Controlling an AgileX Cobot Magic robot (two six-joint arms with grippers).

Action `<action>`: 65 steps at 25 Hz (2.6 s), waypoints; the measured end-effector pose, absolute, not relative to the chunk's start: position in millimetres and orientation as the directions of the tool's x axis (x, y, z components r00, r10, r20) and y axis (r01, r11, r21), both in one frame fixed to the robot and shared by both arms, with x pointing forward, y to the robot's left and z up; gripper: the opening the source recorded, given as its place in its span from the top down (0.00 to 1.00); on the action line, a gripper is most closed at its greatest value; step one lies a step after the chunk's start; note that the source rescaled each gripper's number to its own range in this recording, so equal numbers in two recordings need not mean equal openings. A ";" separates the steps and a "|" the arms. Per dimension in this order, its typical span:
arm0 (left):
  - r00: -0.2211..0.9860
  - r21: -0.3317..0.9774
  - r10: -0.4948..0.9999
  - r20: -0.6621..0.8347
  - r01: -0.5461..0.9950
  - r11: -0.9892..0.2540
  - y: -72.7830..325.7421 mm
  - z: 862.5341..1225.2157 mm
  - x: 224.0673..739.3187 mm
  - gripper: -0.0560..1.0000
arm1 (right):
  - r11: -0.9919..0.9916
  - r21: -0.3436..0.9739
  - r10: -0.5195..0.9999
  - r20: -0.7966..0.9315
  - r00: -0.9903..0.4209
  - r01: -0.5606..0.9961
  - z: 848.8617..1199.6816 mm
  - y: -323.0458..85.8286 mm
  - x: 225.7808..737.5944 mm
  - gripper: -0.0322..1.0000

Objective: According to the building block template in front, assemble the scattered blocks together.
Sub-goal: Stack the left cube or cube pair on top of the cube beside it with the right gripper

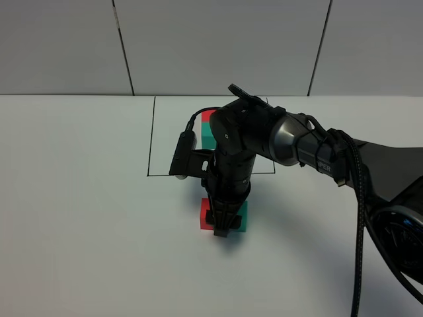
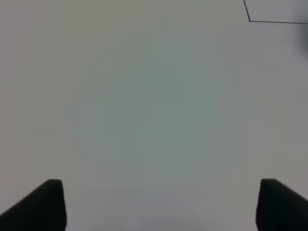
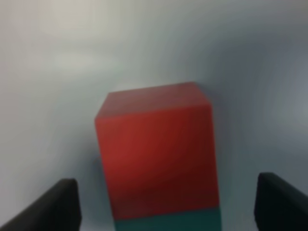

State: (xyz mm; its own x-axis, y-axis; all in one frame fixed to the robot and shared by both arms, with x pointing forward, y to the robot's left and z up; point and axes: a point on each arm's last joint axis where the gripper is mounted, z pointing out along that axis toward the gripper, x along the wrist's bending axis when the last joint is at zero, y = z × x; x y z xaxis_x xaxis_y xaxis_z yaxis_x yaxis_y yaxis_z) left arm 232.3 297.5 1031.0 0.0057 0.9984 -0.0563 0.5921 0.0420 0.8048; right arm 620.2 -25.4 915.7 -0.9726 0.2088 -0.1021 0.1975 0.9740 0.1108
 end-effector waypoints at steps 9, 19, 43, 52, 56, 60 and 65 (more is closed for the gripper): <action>0.006 0.805 0.998 -0.056 0.592 0.042 297.5 1031.0 232.3 0.12 | 0.973 0.124 0.211 -0.114 -0.971 0.197 915.5 -24.4 621.6 0.03; 0.006 0.805 0.998 -0.056 0.592 0.042 297.5 1031.0 232.3 0.12 | 0.975 0.090 0.209 -0.082 -0.974 0.202 897.5 -24.7 621.3 0.03; 0.005 0.805 0.998 -0.057 0.592 0.043 297.5 1031.0 232.3 0.12 | 0.968 0.126 0.225 -0.059 -0.973 0.216 887.2 -19.4 622.5 0.75; 0.005 0.805 0.998 -0.057 0.592 0.043 297.5 1031.0 232.3 0.12 | 0.952 0.104 0.293 -0.030 -0.956 0.289 887.1 -21.0 620.2 0.97; 0.005 0.805 0.998 -0.057 0.592 0.043 297.5 1031.0 232.3 0.12 | 0.909 0.091 0.409 -0.007 -0.912 0.407 887.4 -21.8 619.0 0.97; 0.005 0.805 0.998 -0.057 0.592 0.043 297.5 1031.0 232.3 0.12 | 0.834 0.083 0.547 0.011 -0.837 0.546 887.4 -22.3 618.3 0.97; 0.005 0.805 0.998 -0.057 0.592 0.043 297.5 1031.0 232.3 0.12 | 0.689 0.080 0.720 0.035 -0.693 0.721 887.4 -23.3 619.1 0.97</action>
State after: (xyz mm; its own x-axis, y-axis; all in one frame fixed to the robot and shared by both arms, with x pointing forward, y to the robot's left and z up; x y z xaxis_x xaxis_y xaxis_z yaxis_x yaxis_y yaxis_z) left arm 232.3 297.5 1031.0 0.0050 0.9983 -0.0572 0.5921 0.0431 0.8047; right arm 619.1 -23.3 887.4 -0.6926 0.7205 0.0348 0.7205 0.6888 0.0798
